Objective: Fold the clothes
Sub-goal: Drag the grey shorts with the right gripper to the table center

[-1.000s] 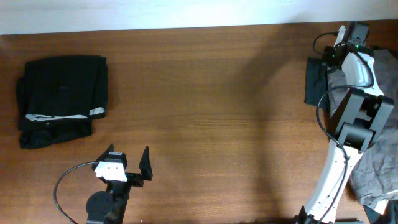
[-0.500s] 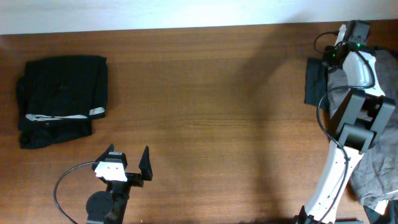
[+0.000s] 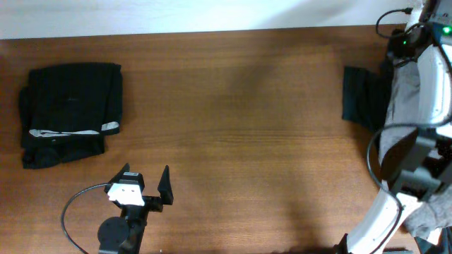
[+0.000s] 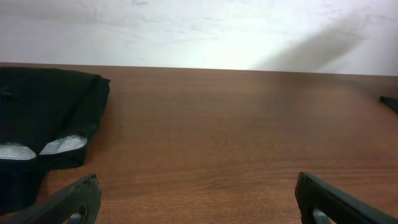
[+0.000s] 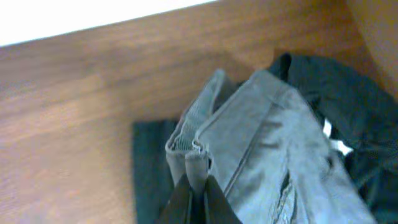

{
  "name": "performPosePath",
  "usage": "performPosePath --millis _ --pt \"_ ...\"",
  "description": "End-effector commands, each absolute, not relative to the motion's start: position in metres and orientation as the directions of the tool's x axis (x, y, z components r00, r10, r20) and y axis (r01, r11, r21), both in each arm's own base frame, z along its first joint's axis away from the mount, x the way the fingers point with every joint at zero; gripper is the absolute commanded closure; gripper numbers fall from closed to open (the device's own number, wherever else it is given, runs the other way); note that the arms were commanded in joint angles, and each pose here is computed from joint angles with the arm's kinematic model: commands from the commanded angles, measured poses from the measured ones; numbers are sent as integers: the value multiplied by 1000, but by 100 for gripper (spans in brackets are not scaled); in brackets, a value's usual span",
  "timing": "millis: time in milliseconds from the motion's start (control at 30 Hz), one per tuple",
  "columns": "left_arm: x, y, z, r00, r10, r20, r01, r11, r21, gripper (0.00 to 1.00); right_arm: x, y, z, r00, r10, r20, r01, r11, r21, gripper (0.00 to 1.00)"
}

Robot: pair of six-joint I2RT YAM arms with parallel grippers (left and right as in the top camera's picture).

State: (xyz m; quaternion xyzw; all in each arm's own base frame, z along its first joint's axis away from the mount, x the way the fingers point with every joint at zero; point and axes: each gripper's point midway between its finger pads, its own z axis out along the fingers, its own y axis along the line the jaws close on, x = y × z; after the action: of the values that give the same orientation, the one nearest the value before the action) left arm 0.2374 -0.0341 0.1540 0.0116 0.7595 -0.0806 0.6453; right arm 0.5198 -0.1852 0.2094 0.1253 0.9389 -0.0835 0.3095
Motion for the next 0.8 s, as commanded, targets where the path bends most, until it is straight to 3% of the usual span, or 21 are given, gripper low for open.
performPosePath --millis 0,333,767 --pt "237 -35 152 -166 -95 -981 129 985 -118 1 513 -129 260 -748 124 -652 213 975 -60 96" --pt "237 -35 152 -166 -95 -981 129 985 -117 1 499 86 263 -803 8 -596 -105 982 155 96" --pt "237 -35 152 -167 -95 -981 129 985 -118 0 454 322 161 -823 -285 -491 -427 881 206 96"
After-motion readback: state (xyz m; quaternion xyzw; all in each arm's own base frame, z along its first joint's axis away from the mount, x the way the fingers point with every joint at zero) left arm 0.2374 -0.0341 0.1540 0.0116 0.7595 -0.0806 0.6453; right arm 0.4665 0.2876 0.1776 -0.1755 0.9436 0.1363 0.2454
